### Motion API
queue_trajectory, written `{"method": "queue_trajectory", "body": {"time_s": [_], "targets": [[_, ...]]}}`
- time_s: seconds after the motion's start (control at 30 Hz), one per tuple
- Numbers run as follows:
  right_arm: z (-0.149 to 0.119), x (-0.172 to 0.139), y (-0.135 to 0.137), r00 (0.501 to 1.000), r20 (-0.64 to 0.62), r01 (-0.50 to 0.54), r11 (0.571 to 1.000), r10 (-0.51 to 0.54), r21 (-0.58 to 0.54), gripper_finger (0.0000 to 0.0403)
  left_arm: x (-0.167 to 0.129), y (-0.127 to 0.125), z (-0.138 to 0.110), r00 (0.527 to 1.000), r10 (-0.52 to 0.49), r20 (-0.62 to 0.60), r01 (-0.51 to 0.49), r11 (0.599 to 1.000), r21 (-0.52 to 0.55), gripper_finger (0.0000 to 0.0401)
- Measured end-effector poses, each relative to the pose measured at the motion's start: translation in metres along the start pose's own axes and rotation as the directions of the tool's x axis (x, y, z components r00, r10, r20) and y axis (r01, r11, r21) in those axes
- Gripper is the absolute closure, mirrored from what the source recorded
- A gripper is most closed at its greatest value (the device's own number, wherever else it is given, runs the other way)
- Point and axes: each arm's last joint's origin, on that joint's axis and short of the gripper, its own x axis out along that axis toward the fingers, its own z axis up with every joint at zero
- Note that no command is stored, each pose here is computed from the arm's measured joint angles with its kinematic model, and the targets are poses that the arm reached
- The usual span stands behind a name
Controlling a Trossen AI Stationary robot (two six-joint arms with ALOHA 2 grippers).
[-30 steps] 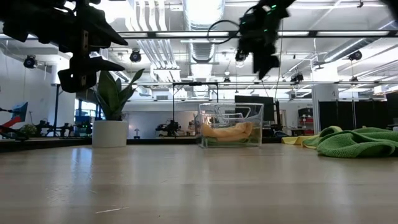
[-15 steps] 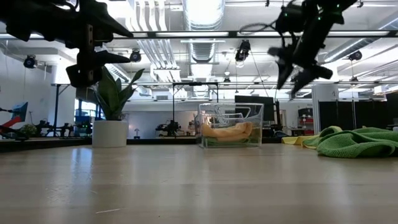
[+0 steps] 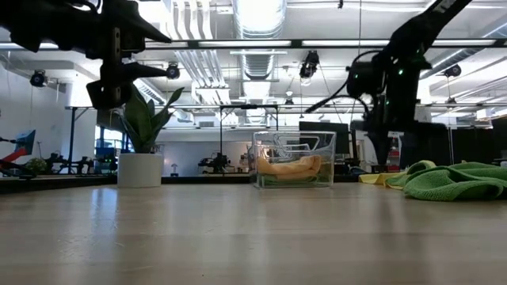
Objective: Fold microfiber towels
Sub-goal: Fold the yellow towel
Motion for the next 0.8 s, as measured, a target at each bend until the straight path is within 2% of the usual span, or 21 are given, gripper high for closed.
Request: {"method": "queue_trajectory", "body": {"time_s": [0.27, 0.33, 0.43, 0.5, 0.57, 0.7, 0.8], "targets": [[0.013, 0.038, 0.002, 0.996, -0.018, 0.091, 0.996, -0.092, -0.013, 0.0191, 0.000, -0.003, 0.001, 1.000, -0.026, 0.011, 0.027, 0.998, -0.054, 0.0210], [0.015, 0.042, 0.003, 0.995, -0.032, 0.098, 0.995, -0.099, -0.023, 0.0213, 0.000, -0.003, 0.002, 0.999, -0.033, 0.015, 0.033, 0.998, -0.056, 0.0210], [0.017, 0.039, 0.006, 0.996, -0.028, 0.088, 0.995, -0.089, -0.041, 0.0274, 0.000, -0.004, 0.002, 0.999, -0.041, 0.016, 0.042, 0.996, -0.085, 0.0210], [0.015, 0.032, 0.006, 0.996, -0.014, 0.089, 0.995, -0.090, -0.055, 0.0323, 0.000, -0.005, 0.002, 0.999, -0.047, 0.008, 0.047, 0.994, -0.101, 0.0210], [0.019, 0.015, 0.008, 0.998, 0.038, 0.048, 0.997, -0.045, -0.057, 0.0372, 0.000, -0.005, 0.002, 0.998, -0.056, -0.002, 0.055, 0.993, -0.107, 0.0210], [0.016, -0.022, 0.004, 0.996, 0.086, 0.002, 0.997, 0.004, -0.071, 0.0389, 0.000, -0.006, 0.002, 0.997, -0.079, -0.012, 0.077, 0.991, -0.108, 0.0210], [0.010, -0.063, 0.000, 0.983, 0.158, -0.082, 0.993, 0.095, -0.088, 0.0393, 0.000, -0.007, 0.003, 0.996, -0.090, -0.010, 0.089, 0.990, -0.108, 0.0210]]}}
